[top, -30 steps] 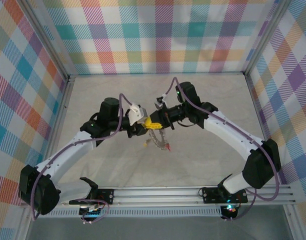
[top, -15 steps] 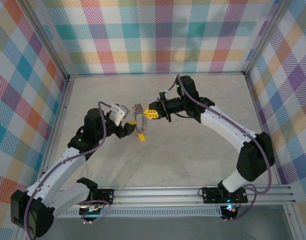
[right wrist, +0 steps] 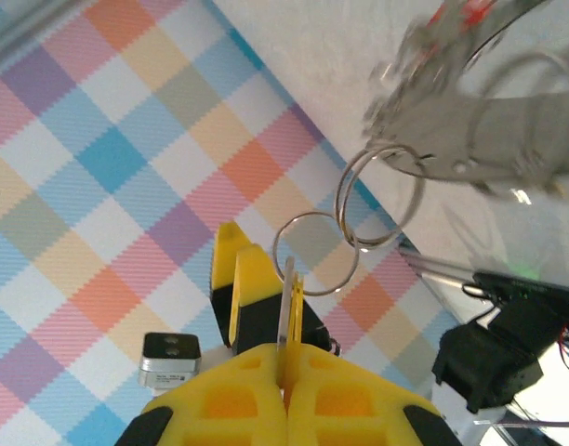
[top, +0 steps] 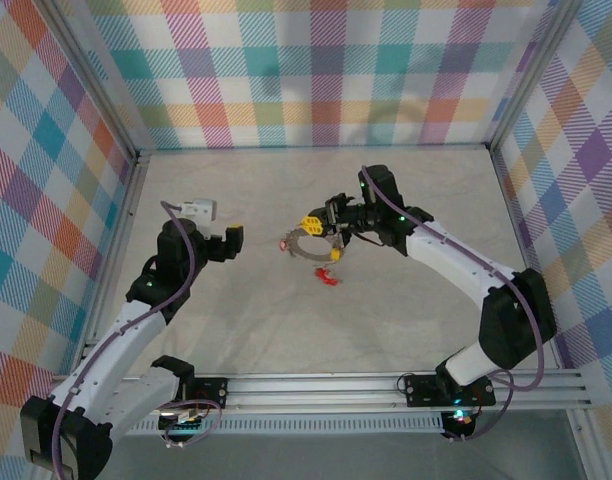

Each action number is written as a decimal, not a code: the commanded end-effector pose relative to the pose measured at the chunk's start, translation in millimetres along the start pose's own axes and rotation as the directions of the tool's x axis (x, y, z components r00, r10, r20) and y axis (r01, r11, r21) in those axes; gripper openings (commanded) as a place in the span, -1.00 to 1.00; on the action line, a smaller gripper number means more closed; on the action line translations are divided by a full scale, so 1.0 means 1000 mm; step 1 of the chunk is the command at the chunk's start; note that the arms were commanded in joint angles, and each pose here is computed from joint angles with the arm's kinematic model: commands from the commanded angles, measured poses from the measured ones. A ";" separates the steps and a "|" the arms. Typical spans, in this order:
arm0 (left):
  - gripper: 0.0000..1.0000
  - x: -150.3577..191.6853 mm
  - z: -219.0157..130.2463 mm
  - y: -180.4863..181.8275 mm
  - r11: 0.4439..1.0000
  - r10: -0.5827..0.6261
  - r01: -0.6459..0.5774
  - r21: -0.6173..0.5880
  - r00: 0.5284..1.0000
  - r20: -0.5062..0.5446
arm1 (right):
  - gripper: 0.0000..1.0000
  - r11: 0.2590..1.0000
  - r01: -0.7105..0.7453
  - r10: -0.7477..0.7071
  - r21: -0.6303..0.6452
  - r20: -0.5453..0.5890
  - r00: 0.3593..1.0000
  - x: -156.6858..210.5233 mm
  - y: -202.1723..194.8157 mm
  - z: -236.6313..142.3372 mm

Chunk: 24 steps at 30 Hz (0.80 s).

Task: Put the keys on the keyring

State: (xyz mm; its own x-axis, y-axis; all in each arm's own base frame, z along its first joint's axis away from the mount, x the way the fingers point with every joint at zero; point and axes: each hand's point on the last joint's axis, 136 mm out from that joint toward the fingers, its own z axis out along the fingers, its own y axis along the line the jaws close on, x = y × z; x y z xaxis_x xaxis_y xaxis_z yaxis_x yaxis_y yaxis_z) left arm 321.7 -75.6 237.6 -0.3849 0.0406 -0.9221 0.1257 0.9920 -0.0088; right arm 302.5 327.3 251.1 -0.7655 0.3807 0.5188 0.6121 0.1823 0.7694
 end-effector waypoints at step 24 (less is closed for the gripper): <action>1.00 0.032 -0.007 0.041 0.951 -0.227 0.211 -0.226 0.973 -0.046 | -1.00 1.000 -0.003 0.002 0.021 0.084 0.996 -0.038 0.004 0.015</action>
State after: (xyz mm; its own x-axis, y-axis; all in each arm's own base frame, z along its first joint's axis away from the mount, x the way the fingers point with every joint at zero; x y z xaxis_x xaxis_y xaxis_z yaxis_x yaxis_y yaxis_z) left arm 312.0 -38.0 216.5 -0.4384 -0.1623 -0.8840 -0.1459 0.9834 -0.1081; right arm 328.6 328.6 224.9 -0.7406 0.4552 0.4943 0.6259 0.1996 0.7539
